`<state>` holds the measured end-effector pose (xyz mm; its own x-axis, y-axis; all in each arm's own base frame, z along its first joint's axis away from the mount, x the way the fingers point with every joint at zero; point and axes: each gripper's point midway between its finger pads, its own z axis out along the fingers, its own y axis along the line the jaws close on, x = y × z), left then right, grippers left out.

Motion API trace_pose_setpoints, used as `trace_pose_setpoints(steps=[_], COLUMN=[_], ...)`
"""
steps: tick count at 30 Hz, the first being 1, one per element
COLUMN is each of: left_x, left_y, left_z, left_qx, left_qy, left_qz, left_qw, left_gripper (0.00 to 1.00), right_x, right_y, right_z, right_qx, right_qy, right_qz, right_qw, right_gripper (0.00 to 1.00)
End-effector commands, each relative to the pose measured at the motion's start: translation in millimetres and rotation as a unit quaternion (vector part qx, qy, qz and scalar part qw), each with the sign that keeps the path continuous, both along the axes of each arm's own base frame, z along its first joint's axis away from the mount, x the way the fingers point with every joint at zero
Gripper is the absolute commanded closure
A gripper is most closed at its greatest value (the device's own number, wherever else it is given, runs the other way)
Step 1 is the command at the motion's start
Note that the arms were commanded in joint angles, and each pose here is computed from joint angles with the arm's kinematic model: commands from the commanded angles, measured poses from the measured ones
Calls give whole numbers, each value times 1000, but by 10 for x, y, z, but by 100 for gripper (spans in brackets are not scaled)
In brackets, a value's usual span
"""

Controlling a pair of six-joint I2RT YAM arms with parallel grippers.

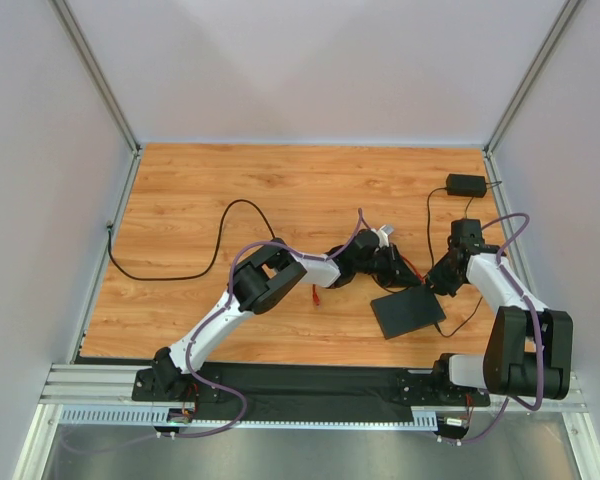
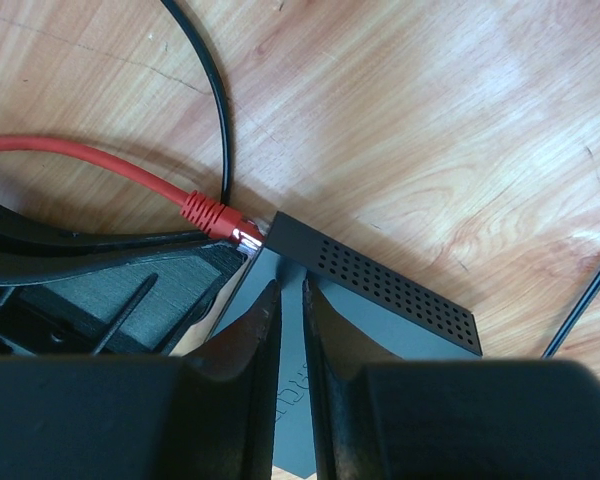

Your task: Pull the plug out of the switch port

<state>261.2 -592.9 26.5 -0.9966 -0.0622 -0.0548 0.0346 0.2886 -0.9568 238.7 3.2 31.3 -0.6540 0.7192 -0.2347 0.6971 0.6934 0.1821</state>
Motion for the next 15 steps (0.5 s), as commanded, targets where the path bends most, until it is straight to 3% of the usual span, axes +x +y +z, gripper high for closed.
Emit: trace_pose_setpoints(steps=[1, 8, 15], left_x=[210, 331, 391], left_y=[94, 134, 126], left_z=[-303, -98, 8], left_qx=[65, 66, 36], left_qy=[-28, -81, -90], left_qz=[59, 68, 68], left_qw=[996, 992, 993], left_gripper=[96, 100, 100], right_x=[-491, -506, -541], right_y=[-116, -114, -151], right_z=[-410, -414, -437], right_qx=[-39, -38, -48], right_qy=[105, 109, 124], right_qz=[-5, -6, -10], right_qw=[994, 993, 991], right_gripper=[84, 84, 84])
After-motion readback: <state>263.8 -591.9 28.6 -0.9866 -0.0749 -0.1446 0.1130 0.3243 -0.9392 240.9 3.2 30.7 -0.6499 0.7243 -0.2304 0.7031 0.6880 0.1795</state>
